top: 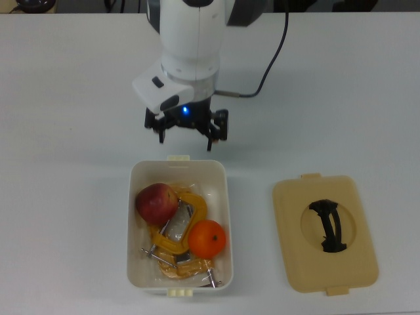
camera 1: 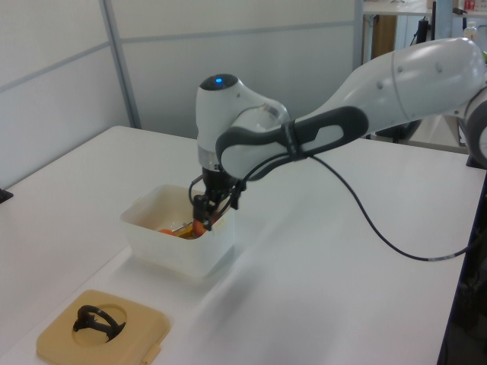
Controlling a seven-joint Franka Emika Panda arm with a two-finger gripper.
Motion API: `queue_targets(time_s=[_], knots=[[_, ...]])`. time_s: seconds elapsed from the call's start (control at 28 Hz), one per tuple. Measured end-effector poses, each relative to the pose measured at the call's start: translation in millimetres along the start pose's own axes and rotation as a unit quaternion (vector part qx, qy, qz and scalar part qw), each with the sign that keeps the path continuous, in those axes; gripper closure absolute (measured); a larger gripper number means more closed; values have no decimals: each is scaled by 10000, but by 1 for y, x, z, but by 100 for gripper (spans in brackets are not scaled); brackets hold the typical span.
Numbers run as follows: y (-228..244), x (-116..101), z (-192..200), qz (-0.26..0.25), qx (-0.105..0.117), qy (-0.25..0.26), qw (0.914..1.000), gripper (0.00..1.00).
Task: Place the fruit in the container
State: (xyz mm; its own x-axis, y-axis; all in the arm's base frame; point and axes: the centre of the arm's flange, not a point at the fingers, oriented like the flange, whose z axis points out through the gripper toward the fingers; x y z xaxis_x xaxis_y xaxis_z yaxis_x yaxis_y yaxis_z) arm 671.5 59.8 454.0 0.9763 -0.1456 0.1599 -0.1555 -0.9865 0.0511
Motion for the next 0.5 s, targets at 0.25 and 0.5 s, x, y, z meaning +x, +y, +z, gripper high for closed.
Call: queue_targets(time_s=[0.25, 0.5], knots=[[7, -30, -49, -101, -216, -631, 9977, 0], [18, -54, -110, -49, -292, -693, 9972, 0]])
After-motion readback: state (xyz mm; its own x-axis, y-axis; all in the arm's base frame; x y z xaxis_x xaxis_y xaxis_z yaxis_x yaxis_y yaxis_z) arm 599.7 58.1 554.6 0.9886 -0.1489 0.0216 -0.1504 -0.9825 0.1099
